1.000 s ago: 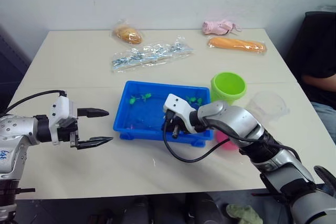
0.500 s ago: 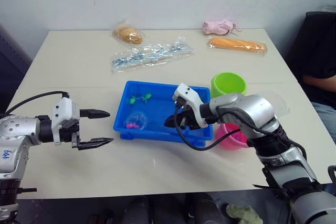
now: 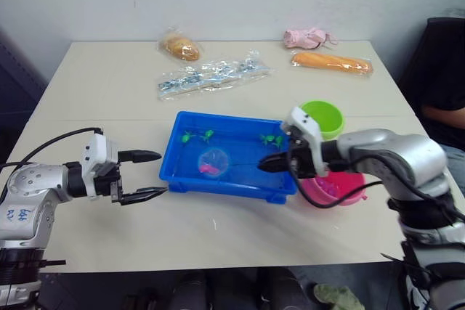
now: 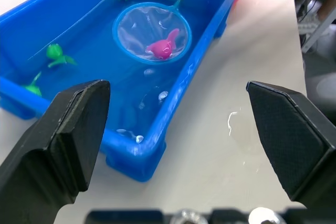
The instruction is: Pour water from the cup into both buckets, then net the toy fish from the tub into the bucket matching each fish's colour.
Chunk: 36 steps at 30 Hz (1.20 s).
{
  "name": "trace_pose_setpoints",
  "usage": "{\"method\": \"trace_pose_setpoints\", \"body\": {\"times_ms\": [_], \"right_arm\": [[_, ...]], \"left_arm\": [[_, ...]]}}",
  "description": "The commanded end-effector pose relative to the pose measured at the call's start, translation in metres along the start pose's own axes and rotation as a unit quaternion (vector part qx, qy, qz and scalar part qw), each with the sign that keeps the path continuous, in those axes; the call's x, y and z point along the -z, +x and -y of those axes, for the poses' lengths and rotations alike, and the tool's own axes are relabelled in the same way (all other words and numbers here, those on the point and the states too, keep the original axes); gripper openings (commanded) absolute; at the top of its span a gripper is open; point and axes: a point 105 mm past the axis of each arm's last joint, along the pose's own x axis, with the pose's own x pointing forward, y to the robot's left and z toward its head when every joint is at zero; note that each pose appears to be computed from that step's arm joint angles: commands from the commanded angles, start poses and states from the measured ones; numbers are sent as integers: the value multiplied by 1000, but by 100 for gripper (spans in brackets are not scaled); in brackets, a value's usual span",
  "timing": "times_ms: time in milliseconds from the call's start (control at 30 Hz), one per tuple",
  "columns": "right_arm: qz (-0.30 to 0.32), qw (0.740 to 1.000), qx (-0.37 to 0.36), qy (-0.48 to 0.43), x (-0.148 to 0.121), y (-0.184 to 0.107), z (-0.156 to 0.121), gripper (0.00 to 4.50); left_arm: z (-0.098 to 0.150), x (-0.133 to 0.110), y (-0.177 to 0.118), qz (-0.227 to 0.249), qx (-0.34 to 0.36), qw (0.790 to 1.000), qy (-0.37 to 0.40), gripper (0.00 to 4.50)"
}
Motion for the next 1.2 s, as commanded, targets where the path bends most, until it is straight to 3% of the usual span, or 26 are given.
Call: {"method": "trace_pose_setpoints", "body": {"times_ms": [33,267,400,700,1000,1200], "right_arm": [[45,999,13,-18,-11,-38,-12,0],[92,993,74,28,-2,-85,-17,0],[111,984,128,60,17,-113,-28,0],[131,960,226,98,51,-158,-54,0],[138,919,332,161,89,-190,-71,0],[140,881,435,125,100,-204,-56,0]], "left_arm": [[6,-21,16,48,38,998,10,447],[23,-32,47,81,120,989,3,447],[35,-35,69,101,179,979,-2,447],[35,-40,98,123,236,964,5,447],[35,-41,112,133,258,957,7,447],[36,-40,114,137,261,956,0,447]]}}
